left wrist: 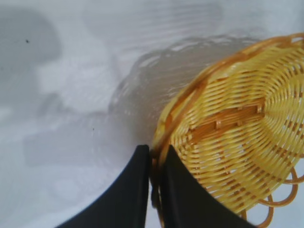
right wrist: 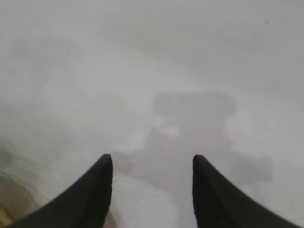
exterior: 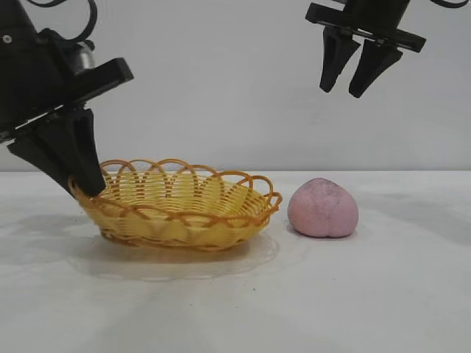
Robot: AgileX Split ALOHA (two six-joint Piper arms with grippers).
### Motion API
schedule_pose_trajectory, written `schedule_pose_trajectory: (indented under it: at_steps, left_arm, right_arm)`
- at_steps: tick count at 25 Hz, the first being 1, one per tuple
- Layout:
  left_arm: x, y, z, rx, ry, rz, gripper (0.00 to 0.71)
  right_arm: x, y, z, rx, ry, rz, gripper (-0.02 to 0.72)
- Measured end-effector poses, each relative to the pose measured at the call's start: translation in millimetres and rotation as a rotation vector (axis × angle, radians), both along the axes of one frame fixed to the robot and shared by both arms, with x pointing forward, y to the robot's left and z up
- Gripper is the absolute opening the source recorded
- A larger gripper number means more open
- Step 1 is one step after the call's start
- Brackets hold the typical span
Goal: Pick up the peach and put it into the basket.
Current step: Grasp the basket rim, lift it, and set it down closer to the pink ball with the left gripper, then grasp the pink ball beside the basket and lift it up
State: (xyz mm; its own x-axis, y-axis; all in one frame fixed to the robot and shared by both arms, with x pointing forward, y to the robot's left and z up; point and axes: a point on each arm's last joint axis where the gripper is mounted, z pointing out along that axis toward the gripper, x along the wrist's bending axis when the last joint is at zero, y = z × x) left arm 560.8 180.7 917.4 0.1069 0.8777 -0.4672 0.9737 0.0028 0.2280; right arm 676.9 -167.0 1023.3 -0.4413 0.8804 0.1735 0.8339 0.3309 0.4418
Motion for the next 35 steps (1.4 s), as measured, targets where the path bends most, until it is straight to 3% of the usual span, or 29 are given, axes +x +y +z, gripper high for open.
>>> schedule_pose_trajectory:
  at_steps: [1,2,6,13,19,26,31,35]
  left_arm:
    - [-0.1,-0.2,-1.9,0.0,0.007,-0.001,0.0]
    - [-0.5,-0.4,-4.2,0.0,0.017,-0.006,0.066]
    - [-1.8,-1.1,-8.4,-0.003,0.043,-0.015,0.066]
    - [-7.2,2.8,-9.8,0.056,0.065,-0.097,0.337]
    - [-6.1,16.6,15.3,0.073,-0.005,-0.074,0.351]
    - [2.8,65.5,44.2,0.096,-0.117,0.064,0.351]
    - [16.4,100.7,53.1,0.263,-0.176,0.08,0.351]
    - [21.2,117.7,82.8,0.453,-0.262,0.095,0.351]
  right_arm:
    - [-0.2,0.0,-0.1,0.0,0.002,0.001,0.363]
    - [-0.5,0.0,-0.2,-0.001,0.006,0.002,0.363]
    - [-0.7,0.0,-0.3,-0.001,0.008,0.002,0.363]
    - [-1.0,0.0,-0.4,-0.002,0.01,0.005,0.363]
    - [-1.0,0.0,-0.4,-0.002,0.01,0.005,0.363]
    - [-1.0,0.0,-0.4,-0.002,0.01,0.005,0.363]
    - [-0.5,0.0,-0.2,-0.001,0.005,0.004,0.363]
    - [-0.5,0.1,-0.1,0.0,0.005,0.003,0.363]
